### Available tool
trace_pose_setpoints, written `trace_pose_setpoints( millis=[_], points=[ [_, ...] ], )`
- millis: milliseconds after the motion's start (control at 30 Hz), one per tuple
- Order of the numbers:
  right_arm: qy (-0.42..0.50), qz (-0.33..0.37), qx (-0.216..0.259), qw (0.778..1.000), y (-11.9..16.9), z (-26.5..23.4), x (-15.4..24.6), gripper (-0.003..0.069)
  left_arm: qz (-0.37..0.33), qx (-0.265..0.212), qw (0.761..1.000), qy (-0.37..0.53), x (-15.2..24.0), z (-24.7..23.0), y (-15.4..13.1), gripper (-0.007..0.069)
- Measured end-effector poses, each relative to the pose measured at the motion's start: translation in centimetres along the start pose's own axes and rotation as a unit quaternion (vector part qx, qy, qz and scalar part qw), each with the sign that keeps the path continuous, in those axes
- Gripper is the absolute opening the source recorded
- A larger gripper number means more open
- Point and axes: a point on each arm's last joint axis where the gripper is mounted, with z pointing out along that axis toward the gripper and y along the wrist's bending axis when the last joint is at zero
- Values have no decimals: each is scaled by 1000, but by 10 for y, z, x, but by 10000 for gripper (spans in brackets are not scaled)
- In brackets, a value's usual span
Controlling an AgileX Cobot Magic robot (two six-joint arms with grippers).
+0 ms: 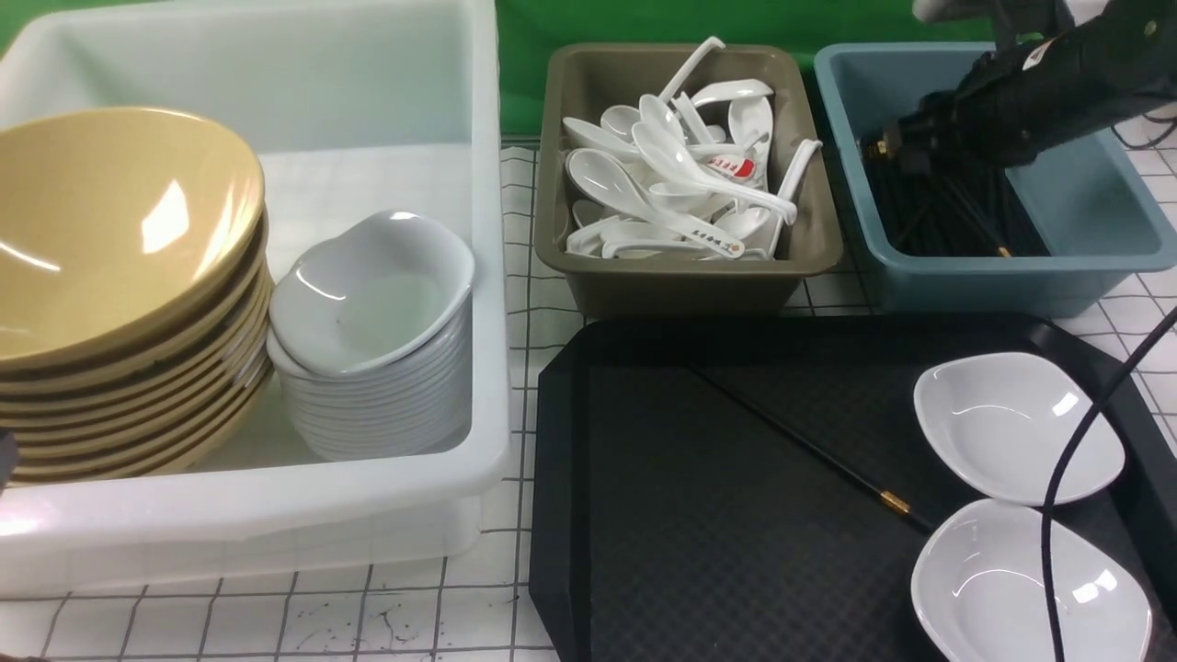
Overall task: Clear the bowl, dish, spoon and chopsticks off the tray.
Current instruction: Use the right arm to put a chopstick into the small storage box on the right, then use the right arm to grab a chopstick
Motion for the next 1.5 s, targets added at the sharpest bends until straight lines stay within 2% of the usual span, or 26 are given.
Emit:
trace_pose_setpoints(
  millis=[33, 133, 267, 333, 533, 667, 800, 867, 933, 1200, 1267, 1300, 1400, 1500],
  points=[
    [35, -2, -9, 999, 5, -1, 6, 340, 0, 0, 1000, 0, 0, 0, 0, -13],
    [130, -50, -47, 989, 45, 1, 35, 341, 5, -1, 1000, -2, 0, 0, 0, -13],
    [224, -116, -81, 964, 83, 20, 80, 341, 8, -2, 1000, -2, 0, 0, 0, -13],
    [246, -134, -88, 956, 95, 26, 95, 341, 8, -2, 1000, -2, 0, 0, 0, -13],
    [247, -161, -92, 951, 106, 35, 107, 335, 8, -2, 1000, -2, 0, 0, 0, -13],
    [244, -170, -89, 951, 106, 41, 107, 261, 8, -2, 1000, -2, 0, 0, 0, -13],
    [243, -180, -89, 949, 105, 43, 107, 101, 8, -2, 1000, -2, 0, 0, 0, -13],
    [257, -179, -93, 945, 105, 45, 111, 47, 8, -2, 1000, -2, 0, 0, 0, -13],
    [261, -187, -97, 942, 105, 44, 111, 35, 8, -2, 1000, -2, 0, 0, 0, -13],
    [265, -205, -103, 936, 105, 34, 110, 55, 9, -3, 1000, -2, 0, 0, 0, -13],
    [265, -209, -102, 936, 105, 29, 107, 109, 10, -3, 1000, -2, 0, 0, 0, -13],
    [264, -209, -101, 936, 105, 29, 107, 114, 10, -3, 1000, -2, 0, 0, 0, -13],
    [254, -223, -89, 937, 103, 31, 105, 208, 10, -3, 1000, -2, 0, 0, 0, -13],
    [246, -235, -78, 937, 101, 37, 104, 260, 10, -3, 1000, -2, 0, 0, 0, -13]
  ],
)
